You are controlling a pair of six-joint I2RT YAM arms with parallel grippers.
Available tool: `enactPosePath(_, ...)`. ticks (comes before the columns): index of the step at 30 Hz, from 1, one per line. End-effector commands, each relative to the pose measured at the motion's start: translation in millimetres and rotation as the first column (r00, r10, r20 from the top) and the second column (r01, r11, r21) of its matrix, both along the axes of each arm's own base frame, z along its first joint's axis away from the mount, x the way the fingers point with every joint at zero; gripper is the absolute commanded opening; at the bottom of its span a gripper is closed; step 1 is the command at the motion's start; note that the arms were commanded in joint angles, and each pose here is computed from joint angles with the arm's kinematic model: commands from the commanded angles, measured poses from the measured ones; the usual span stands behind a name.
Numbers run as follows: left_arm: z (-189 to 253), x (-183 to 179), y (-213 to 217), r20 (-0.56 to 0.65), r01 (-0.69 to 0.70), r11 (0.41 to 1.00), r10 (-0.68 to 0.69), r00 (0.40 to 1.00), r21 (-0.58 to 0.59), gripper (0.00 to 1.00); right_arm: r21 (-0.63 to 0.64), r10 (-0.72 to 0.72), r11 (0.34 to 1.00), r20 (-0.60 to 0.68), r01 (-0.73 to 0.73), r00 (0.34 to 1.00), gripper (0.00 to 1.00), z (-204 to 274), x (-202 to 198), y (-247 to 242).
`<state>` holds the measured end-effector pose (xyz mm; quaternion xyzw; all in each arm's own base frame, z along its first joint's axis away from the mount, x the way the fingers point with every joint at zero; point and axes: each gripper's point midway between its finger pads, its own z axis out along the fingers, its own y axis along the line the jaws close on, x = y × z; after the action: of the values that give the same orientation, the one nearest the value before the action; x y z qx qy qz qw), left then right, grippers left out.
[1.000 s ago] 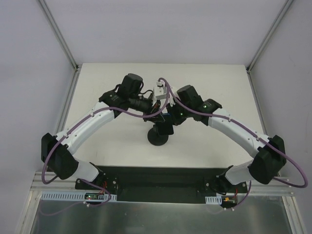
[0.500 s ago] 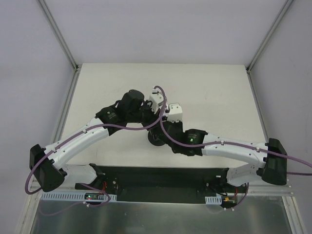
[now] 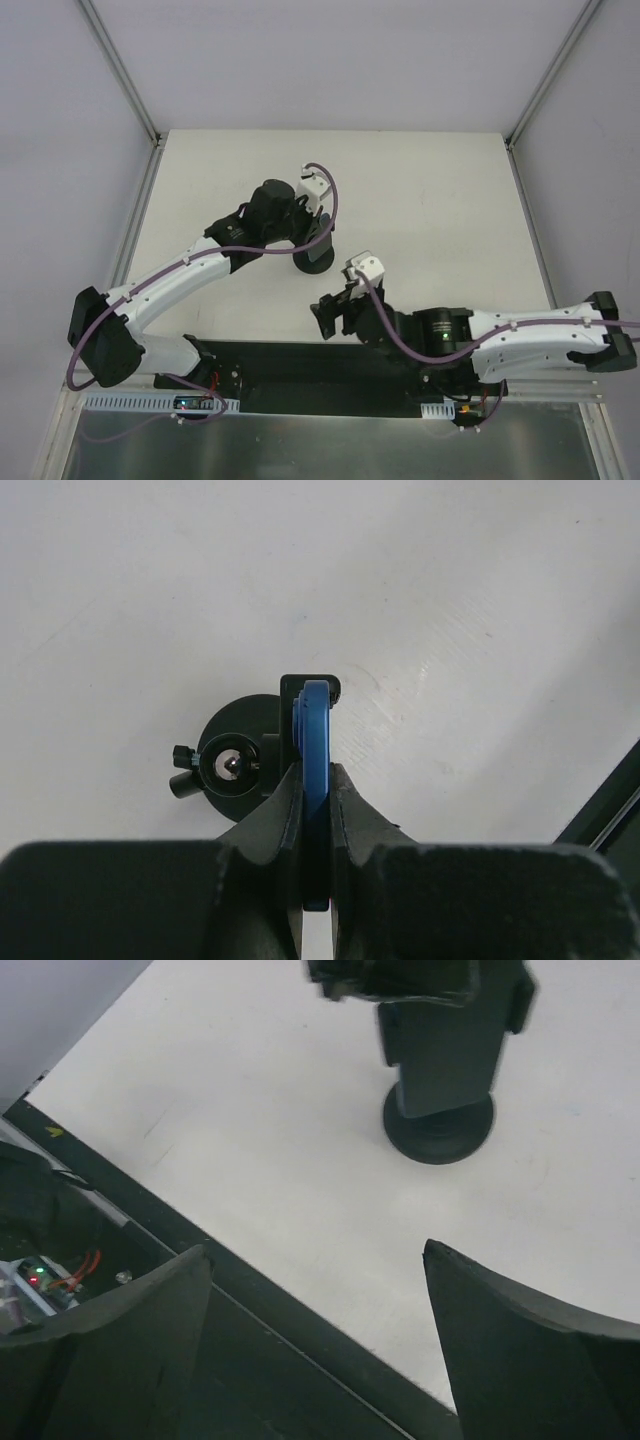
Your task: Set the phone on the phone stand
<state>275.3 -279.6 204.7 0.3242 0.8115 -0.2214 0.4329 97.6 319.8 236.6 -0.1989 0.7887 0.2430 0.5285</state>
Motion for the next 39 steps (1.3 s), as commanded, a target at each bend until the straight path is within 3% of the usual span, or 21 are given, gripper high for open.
enactPosePath(1, -14.8, -11.0, 17.6, -0.006, 0.037, 0.996, -0.036, 0.999, 0.078, 0.0, -0.03, 0.193, 0.981, -0.011, -0.193, 0.981, 0.89, -7.1, 12.0, -25.5)
enactPosePath(5, -3.4, -20.4, 12.2, -0.027, 0.094, 0.995, -0.093, 0.995, 0.023, 0.0, -0.035, 0.229, 0.972, -0.056, -0.232, 0.972, 0.93, -25.5, 33.2, -56.4)
enactPosePath(7, 7.2, -18.8, 12.3, -0.039, 0.079, 0.997, -0.08, 0.996, -0.024, 0.0, -0.043, 0.243, 0.968, -0.064, -0.246, 0.968, 1.0, -29.9, 40.3, -64.1)
enactPosePath(8, 12.5, -17.7, 14.0, -0.04, 0.065, 0.997, -0.067, 0.997, -0.038, 0.07, -0.081, 0.274, 0.958, -0.037, -0.276, 0.961, 1.0, -30.7, 43.1, -65.6)
enactPosePath(9, 20.1, -15.3, 15.7, -0.036, 0.048, 0.997, -0.05, 0.998, -0.054, 0.28, -0.088, 0.286, 0.954, -0.029, -0.288, 0.958, 0.97, -28.6, 45.7, -65.1)
enactPosePath(11, 33.3, -12.3, 26.1, -0.061, -0.019, 0.994, 0.012, 0.998, -0.105, 0.51, -0.105, 0.309, 0.944, -0.042, -0.312, 0.95, 0.97, -30.8, 54.7, -62.6)
enactPosePath(12, 41.8, -13.7, 28.2, -0.07, -0.029, 0.989, 0.019, 0.997, -0.142, 0.69, -0.119, 0.314, 0.941, -0.036, -0.316, 0.949, 0.97, -29.2, 59.9, -61.6)
enactPosePath(13, 50.1, -19.7, 27.6, -0.113, -0.032, 0.979, 0.009, 0.994, -0.204, 0.74, -0.128, 0.289, 0.948, -0.036, -0.291, 0.957, 0.97, -24.5, 71.7, -59.4)
enactPosePath(16, 81.3, -29.8, 44.9, -0.078, -0.061, 0.954, 0.04, 0.996, -0.293, 0.84, -0.136, 0.235, 0.963, -0.009, -0.234, 0.972, 0.97, -11.0, 93.6, -48.0)
enactPosePath(21, 102.5, -52.9, 90.5, 0.026, -0.164, 0.92, 0.185, 0.982, -0.355, 0.9, -0.039, 0.129, 0.991, 0.027, -0.128, 0.991, 0.96, 20.9, 127.2, -19.4)
enactPosePath(27, 109.0, -62.5, 125.0, 0.061, -0.282, 0.878, 0.33, 0.942, -0.387, 0.95, -0.035, 0.196, 0.98, 0.073, -0.194, 0.978, 0.96, 34.9, 145.2, 21.6)
enactPosePath(34, 134.0, -47.2, 118.9, 0.097, -0.273, 0.87, 0.34, 0.936, -0.411, 0.94, -0.124, 0.087, 0.989, 0.081, -0.077, 0.993, 0.96, 16.5, 176.9, 26.8)
enactPosePath(39, 163.8, -27.1, 101.4, 0.138, -0.223, 0.86, 0.318, 0.938, -0.46, 0.92, -0.114, 0.103, 0.989, 0.069, -0.095, 0.992, 0.98, 8.9, 180.4, 39.6)
